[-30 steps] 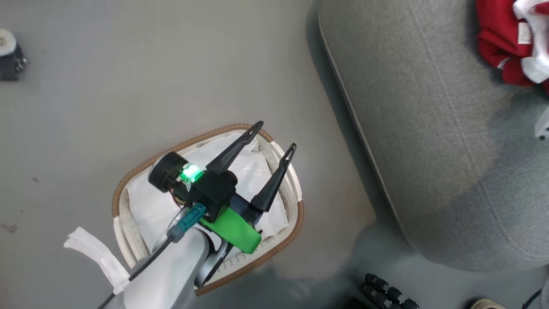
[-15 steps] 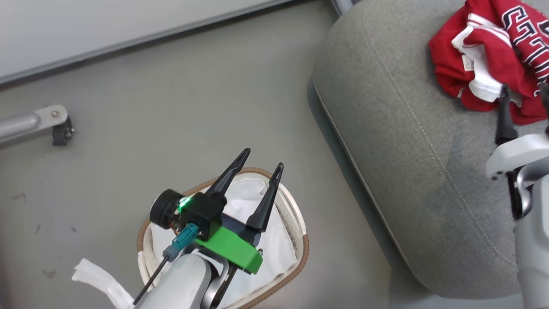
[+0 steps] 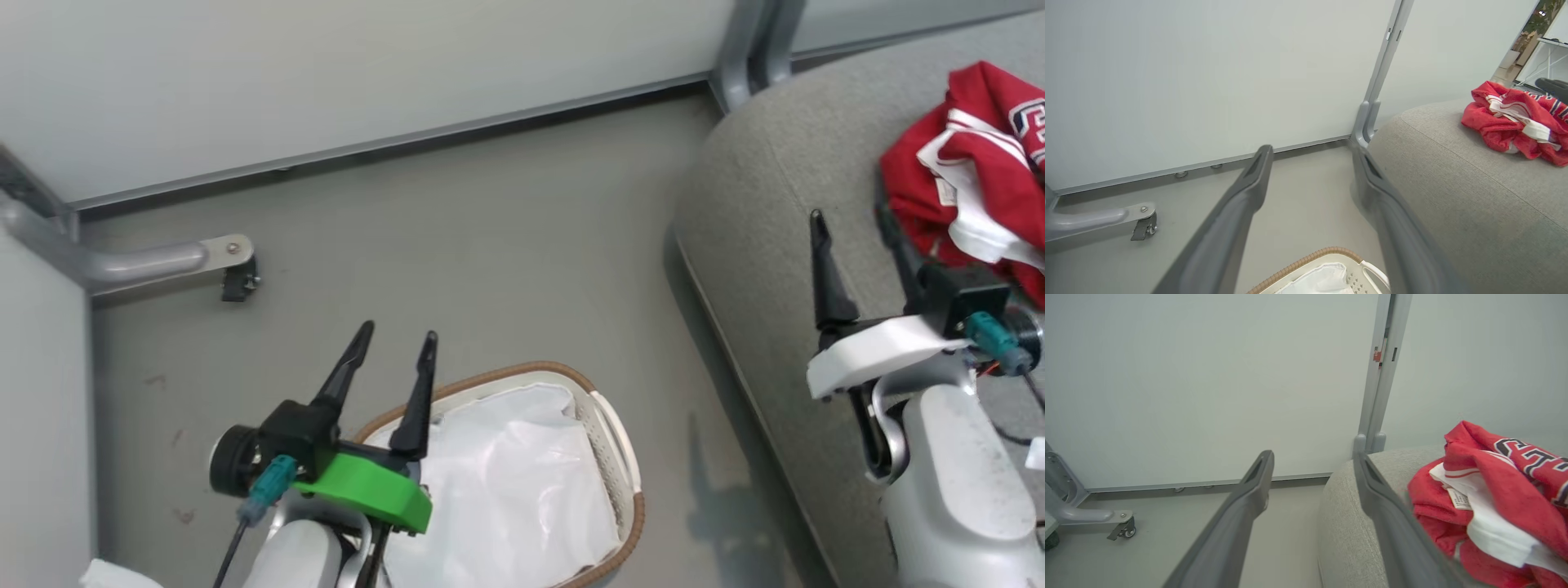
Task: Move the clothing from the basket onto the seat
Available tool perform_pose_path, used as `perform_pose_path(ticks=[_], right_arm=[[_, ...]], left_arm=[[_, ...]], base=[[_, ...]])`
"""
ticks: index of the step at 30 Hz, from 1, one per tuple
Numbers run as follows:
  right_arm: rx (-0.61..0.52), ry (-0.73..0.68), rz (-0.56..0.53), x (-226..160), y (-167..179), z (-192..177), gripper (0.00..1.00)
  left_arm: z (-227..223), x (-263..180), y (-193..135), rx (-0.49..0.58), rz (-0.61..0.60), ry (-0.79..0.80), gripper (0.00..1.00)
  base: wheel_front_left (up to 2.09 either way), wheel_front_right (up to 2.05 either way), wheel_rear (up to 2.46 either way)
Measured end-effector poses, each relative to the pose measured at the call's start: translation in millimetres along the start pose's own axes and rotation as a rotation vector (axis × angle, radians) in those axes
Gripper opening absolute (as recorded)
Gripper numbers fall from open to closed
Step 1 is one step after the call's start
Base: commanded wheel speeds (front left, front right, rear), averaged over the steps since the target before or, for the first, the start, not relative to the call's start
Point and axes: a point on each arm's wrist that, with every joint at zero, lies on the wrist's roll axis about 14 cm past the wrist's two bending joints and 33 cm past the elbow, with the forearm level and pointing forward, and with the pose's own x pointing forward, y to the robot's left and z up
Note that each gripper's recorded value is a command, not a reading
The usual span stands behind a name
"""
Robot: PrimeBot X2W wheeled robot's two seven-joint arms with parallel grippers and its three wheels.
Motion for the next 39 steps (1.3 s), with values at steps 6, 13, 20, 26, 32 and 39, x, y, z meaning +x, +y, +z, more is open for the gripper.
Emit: perform_pose_path(ticks=[6, 13, 20, 26, 32, 39], right_arm=[[0.047, 0.023, 0.106, -4.5, 46.1, -10.5, 1.0], [0.085, 0.05, 0.188, -20.0, 78.8, -18.2, 1.0], [0.113, 0.085, 0.214, -44.1, 88.5, -26.8, 1.0], [0.122, 0.113, 0.219, -57.3, 90.2, -35.2, 1.0], [0.127, 0.157, 0.219, -65.7, 92.1, -48.0, 0.0], [0.234, 0.207, 0.167, -68.5, 84.0, -56.4, 0.0]], left_arm=[[7.2, -33.3, 49.8, 0.041, 0.186, -0.007, 1.0], [8.8, -79.2, 84.9, 0.032, 0.358, -0.01, 1.0], [9.6, -115.3, 96.5, 0.041, 0.452, -0.013, 1.0], [9.1, -133.6, 99.2, 0.023, 0.492, -0.023, 1.0], [-7.0, -142.2, 99.2, -0.004, 0.51, 0.021, 0.0], [-10.6, -146.7, 105.6, -0.114, 0.551, 0.017, 0.0]], base=[[0.0, 0.0, 0.0], [0.0, 0.0, 0.0], [0.0, 0.0, 0.0], [0.0, 0.0, 0.0], [0.0, 0.0, 0.0], [0.0, 0.0, 0.0]])
